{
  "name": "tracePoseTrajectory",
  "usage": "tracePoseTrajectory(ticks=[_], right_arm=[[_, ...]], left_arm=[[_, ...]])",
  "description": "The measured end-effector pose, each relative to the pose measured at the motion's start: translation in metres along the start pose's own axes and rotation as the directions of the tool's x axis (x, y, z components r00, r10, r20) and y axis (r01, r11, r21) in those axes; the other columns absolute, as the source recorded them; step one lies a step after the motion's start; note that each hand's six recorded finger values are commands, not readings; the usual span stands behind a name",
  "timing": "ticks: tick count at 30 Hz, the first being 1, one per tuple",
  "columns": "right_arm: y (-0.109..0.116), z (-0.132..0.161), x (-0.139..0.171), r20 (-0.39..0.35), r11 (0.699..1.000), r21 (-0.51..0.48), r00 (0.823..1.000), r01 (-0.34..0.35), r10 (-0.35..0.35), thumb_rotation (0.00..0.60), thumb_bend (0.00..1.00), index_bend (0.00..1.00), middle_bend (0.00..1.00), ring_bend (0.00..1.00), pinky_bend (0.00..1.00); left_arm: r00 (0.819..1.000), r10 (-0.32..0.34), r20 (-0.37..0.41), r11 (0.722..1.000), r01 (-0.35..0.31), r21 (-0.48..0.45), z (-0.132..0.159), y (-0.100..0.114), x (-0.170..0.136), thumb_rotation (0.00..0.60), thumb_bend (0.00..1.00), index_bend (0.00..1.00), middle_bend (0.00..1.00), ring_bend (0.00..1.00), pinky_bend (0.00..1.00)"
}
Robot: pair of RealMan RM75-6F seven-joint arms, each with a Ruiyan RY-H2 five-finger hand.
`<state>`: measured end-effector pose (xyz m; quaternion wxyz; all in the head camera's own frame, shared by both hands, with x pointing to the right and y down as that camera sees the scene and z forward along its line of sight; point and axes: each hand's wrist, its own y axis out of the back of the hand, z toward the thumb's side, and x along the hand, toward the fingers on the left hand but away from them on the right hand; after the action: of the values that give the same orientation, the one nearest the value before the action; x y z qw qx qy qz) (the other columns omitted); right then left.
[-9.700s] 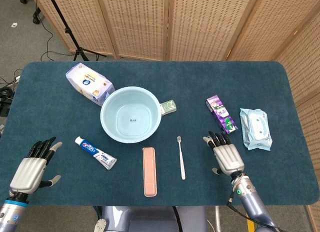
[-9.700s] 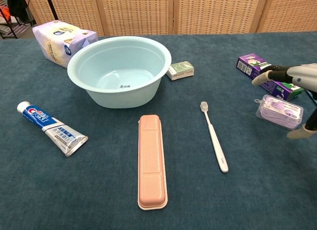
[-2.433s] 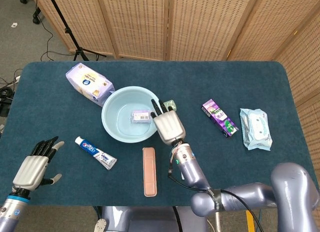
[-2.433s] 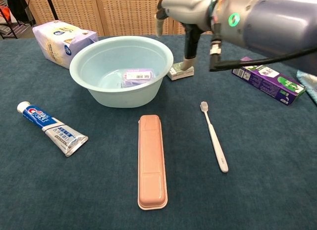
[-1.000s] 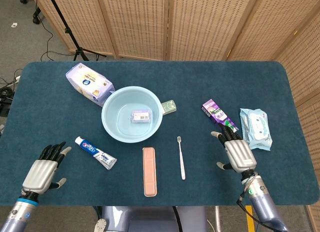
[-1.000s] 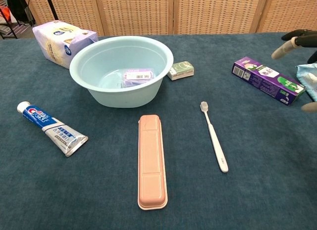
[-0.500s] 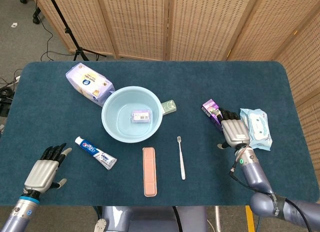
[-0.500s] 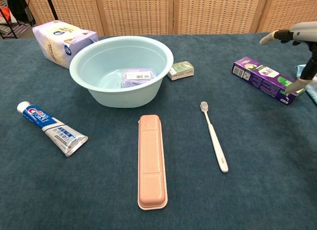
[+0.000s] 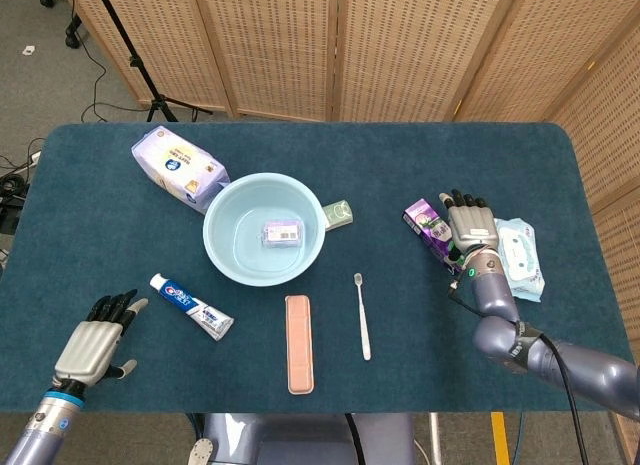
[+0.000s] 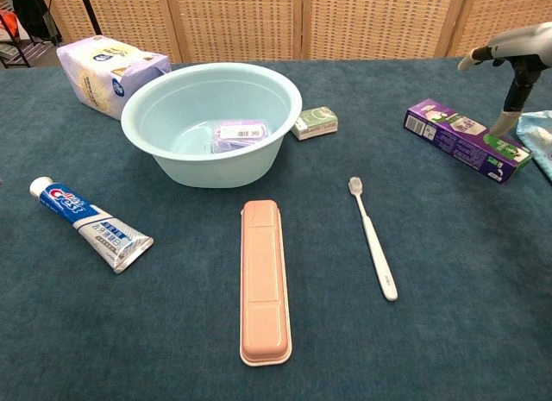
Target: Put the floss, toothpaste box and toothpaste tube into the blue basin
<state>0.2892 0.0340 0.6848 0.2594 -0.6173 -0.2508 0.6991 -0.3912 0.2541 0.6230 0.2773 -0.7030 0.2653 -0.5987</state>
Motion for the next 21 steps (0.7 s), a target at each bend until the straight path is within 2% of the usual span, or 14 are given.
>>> tracePoseTrajectory(ticks=[5,13,21], right_arm=[[-0.003,-0.002,-0.004,0.043,0.999,0.021,0.998,-0.038,0.037,0.6,0.05,0.05,0.0,0.0,0.07],[-0.003,-0.005,-0.015,0.083,0.999,0.021,0.995,-0.049,0.047,0.6,0.07,0.05,0.0,0.0,0.07],[-0.016,-0.003,-0.021,0.101,0.995,0.036,0.991,-0.091,0.087,0.6,0.09,0.05,0.0,0.0,0.07]], left_arm=[[1.0,-0.011,0.007,1.0,0.011,-0.003,0.002,-0.003,0.001,0.6,0.21,0.0,0.0,0.0,0.0],[1.0,-0.016,0.01,1.0,0.016,-0.006,0.002,-0.004,0.002,0.6,0.21,0.0,0.0,0.0,0.0],[1.0,-0.015,0.014,1.0,0.015,-0.01,0.002,-0.004,0.004,0.6,0.21,0.0,0.0,0.0,0.0]])
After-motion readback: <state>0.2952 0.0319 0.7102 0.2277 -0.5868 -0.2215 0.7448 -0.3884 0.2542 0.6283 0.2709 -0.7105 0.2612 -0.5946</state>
